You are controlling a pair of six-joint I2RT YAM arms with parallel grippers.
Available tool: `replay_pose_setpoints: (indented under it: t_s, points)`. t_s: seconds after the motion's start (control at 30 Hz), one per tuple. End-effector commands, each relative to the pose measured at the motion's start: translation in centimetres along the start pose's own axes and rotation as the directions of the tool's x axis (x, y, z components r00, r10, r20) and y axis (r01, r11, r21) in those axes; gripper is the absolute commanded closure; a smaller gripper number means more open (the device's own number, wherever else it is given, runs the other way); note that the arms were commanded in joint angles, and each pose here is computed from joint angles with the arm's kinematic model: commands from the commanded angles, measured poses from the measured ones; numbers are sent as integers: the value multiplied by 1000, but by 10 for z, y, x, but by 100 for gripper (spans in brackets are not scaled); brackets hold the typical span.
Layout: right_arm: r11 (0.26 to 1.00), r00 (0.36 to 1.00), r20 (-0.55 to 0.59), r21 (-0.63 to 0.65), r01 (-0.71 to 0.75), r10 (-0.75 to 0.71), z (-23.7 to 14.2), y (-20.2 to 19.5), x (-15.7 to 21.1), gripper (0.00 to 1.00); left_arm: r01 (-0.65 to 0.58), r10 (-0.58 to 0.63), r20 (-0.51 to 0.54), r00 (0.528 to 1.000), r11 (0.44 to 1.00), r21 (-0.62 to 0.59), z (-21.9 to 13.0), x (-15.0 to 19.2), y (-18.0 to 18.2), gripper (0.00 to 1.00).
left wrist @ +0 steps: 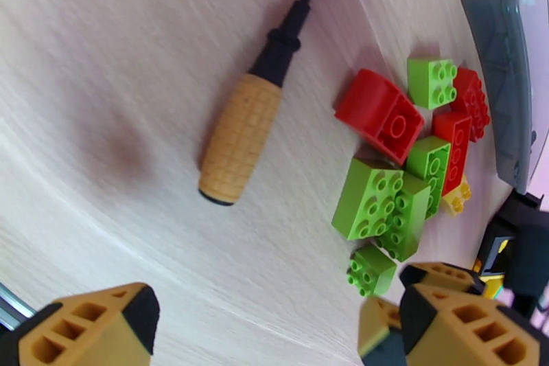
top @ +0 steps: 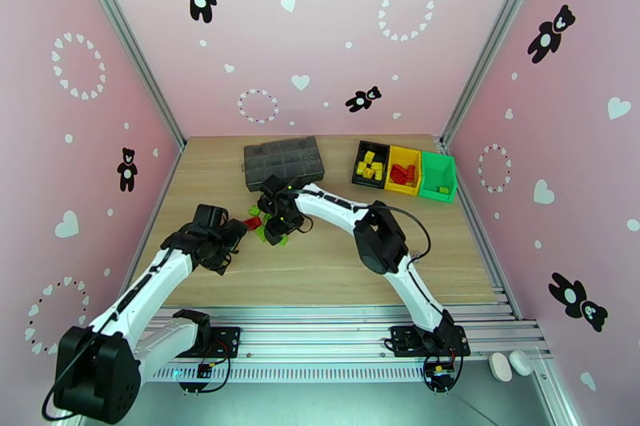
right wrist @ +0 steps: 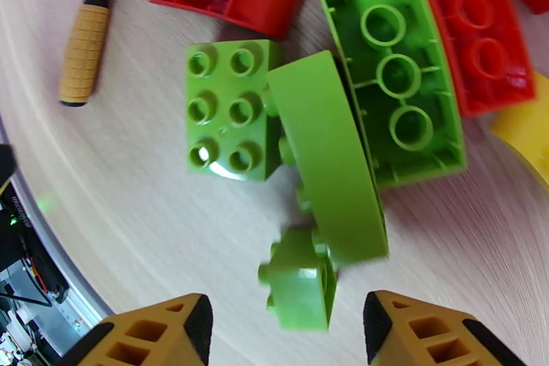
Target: Sort the legos into containers by color
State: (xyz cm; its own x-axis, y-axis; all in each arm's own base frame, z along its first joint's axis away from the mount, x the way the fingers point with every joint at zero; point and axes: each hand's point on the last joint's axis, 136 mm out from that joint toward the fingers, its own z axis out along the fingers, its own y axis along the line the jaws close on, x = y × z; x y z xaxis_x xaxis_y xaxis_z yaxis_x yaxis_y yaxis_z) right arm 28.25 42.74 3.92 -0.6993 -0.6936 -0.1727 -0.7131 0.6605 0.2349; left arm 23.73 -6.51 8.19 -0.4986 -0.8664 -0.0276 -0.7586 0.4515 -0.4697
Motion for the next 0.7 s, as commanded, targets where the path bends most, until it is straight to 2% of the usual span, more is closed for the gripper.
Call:
replay_pose_setpoints:
  t_s: [0.0,0.2,0.4,0.53,0.67]
  points:
    - [999,999,-40,30,12,-10,11,-1,3,42,16,-16,-27,1000,1000,-13,-1,5,9,2]
    - [996,998,-61,90,-9,14,18,-12,4,53,15,-15,-36,999,1000,-8,-1,7,8,1]
    - [994,999,-53,113,-7,13,6,-14,8,68,8,-8,-42,999,1000,1,2,5,1,2]
    - [991,1000,-24,130,-15,19,-10,-17,13,71,-2,3,-57,998,1000,20,9,5,-12,2]
    - [990,998,9,123,-63,62,-27,-27,20,74,-62,64,-67,996,997,37,15,11,-40,2]
